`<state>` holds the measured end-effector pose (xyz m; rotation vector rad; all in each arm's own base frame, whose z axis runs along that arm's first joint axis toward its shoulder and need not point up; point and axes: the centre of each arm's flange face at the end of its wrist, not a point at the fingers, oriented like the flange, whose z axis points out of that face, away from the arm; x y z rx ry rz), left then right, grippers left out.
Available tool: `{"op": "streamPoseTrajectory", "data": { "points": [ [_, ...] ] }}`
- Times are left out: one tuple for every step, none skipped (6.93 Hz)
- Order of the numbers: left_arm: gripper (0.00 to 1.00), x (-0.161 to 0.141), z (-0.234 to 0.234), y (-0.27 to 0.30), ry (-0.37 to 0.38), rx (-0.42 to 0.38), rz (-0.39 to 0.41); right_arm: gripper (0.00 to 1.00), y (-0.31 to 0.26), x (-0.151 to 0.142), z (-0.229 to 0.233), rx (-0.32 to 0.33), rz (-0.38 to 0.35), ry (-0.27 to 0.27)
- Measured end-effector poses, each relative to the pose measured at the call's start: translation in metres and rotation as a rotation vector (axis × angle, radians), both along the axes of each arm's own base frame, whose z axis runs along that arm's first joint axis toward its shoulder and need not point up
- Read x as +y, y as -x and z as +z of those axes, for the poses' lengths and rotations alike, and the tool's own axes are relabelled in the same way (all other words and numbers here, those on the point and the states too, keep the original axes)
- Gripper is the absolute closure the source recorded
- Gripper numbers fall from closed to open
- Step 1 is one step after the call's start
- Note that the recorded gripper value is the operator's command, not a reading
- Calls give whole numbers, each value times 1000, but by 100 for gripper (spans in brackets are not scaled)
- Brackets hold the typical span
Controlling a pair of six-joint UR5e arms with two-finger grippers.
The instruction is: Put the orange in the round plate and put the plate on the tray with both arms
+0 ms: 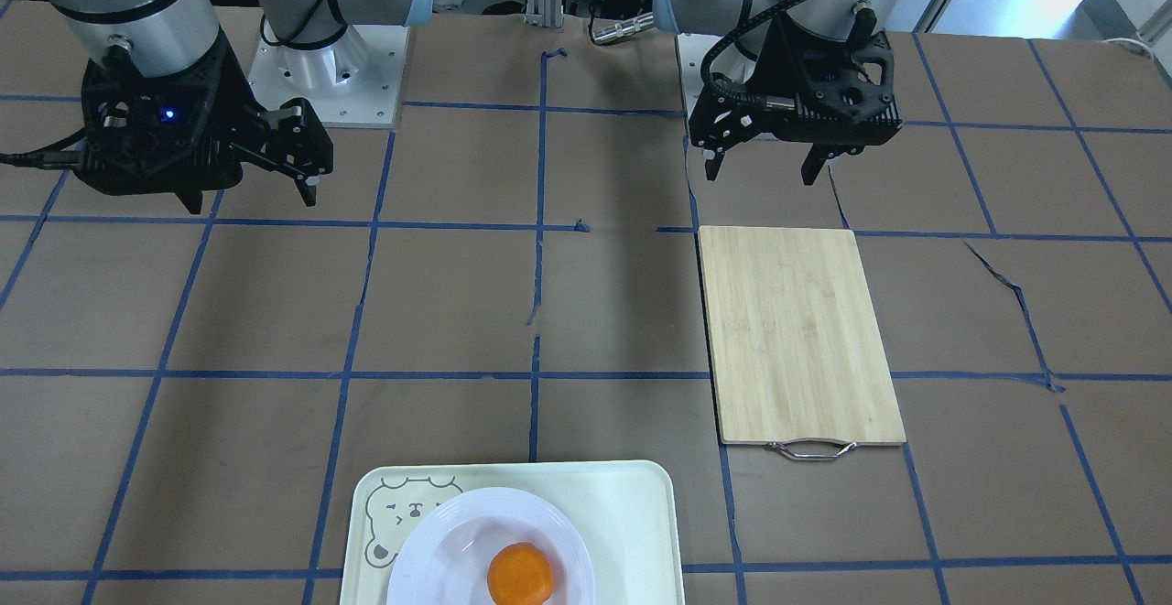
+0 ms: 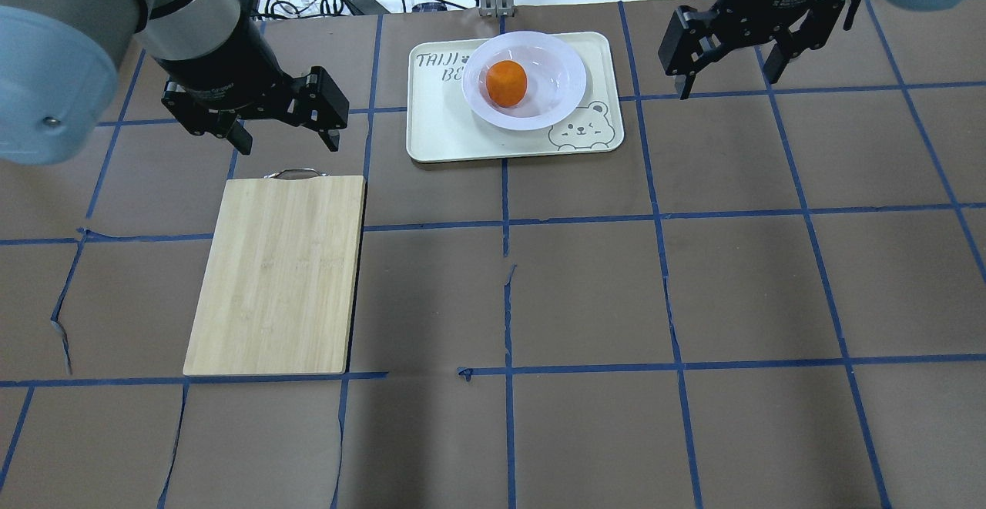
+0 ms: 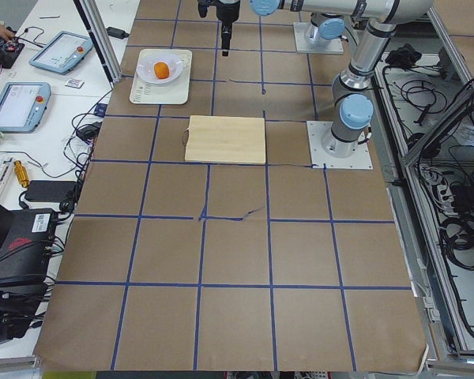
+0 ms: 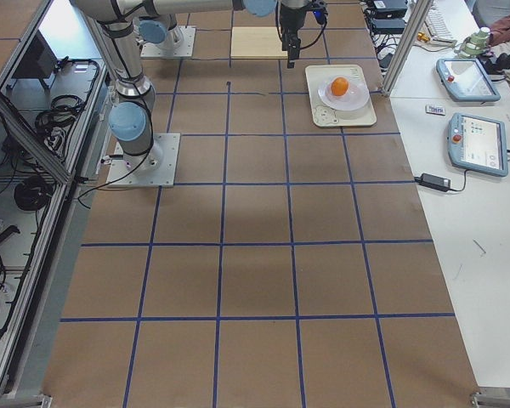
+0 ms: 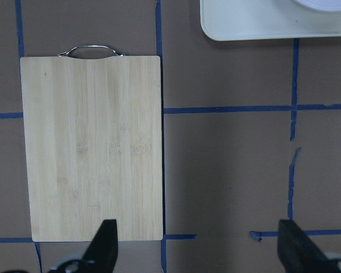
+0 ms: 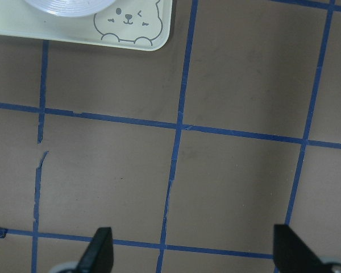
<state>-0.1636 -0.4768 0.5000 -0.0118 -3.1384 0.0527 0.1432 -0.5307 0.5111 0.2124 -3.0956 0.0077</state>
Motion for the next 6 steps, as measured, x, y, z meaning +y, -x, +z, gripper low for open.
{"op": "streamPoseTrajectory", "data": {
  "points": [
    [0,0,0,0,0,0,0,0,0,-1,-4,-1,2,10],
    [0,0,-1,0,-2,0,1,0,0,-2,-13,-1,2,21],
    [0,1,-1,0,-3,0,1,0,0,-4,-23,0,0,43],
    [0,1,-3,0,-5,0,1,0,0,-5,-31,0,-2,67],
    [0,2,-3,0,-5,0,1,0,0,-5,-35,0,-2,78],
    [0,2,-3,0,-5,0,1,0,0,-5,-37,-1,-3,83]
  ]
}}
